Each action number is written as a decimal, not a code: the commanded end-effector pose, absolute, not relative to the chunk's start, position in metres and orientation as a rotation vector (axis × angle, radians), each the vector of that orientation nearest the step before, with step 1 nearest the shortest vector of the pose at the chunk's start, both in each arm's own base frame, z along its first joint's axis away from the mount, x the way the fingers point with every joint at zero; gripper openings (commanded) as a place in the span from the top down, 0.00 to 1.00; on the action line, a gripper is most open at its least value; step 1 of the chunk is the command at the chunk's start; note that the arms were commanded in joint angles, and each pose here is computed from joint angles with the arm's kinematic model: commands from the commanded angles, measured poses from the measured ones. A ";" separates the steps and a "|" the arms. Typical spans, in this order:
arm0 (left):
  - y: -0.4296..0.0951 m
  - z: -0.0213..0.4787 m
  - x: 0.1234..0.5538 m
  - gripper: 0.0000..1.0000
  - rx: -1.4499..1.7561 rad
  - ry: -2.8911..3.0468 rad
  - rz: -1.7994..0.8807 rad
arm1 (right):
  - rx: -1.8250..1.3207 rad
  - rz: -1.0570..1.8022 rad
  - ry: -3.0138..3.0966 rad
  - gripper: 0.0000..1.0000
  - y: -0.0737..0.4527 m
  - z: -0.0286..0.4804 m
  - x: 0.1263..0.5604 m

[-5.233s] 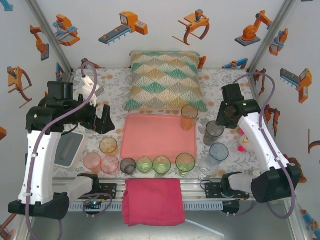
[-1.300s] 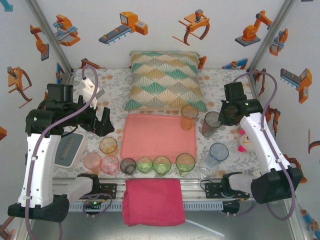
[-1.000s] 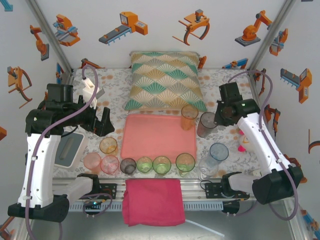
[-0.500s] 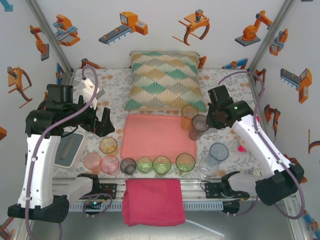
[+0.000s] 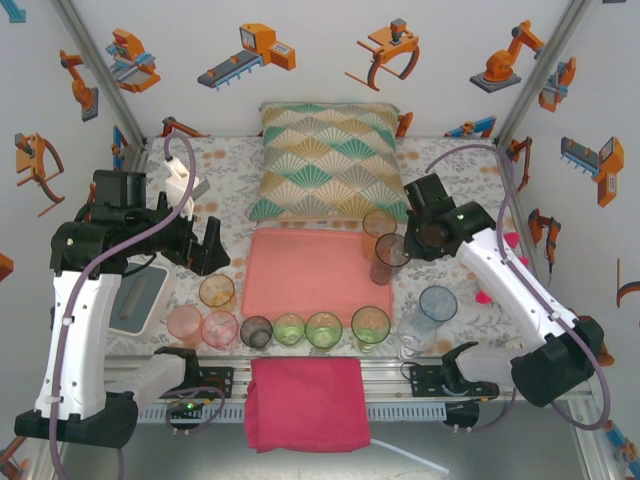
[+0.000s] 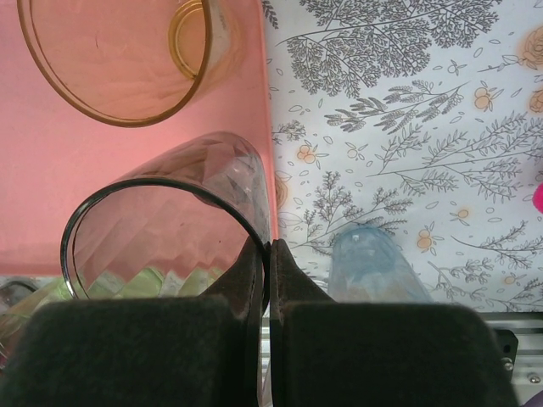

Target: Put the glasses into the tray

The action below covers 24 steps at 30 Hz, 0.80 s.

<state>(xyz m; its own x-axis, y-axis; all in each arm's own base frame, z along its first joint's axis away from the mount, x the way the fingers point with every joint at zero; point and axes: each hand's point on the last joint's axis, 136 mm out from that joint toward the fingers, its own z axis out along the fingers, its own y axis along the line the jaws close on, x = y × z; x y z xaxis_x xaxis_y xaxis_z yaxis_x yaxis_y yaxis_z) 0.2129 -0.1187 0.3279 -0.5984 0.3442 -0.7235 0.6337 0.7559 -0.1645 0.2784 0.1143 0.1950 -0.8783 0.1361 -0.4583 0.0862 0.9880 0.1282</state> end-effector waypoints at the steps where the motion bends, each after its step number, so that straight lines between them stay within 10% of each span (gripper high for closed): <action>1: -0.123 0.329 0.207 0.03 0.752 2.226 -0.563 | 0.177 0.132 2.630 1.00 0.118 0.192 0.286; 24: -0.122 0.324 0.203 0.03 0.742 2.238 -0.573 | 0.128 0.034 2.654 1.00 0.130 0.166 0.284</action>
<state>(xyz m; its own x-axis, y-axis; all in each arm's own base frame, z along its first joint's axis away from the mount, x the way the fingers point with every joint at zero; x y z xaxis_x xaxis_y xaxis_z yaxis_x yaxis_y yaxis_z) 0.2076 -0.1194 0.3239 -0.5956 0.3420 -0.7268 0.6390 0.7500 -0.1708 0.2804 0.1313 0.1684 -0.8925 0.0780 -0.4444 0.0565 0.9965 0.0614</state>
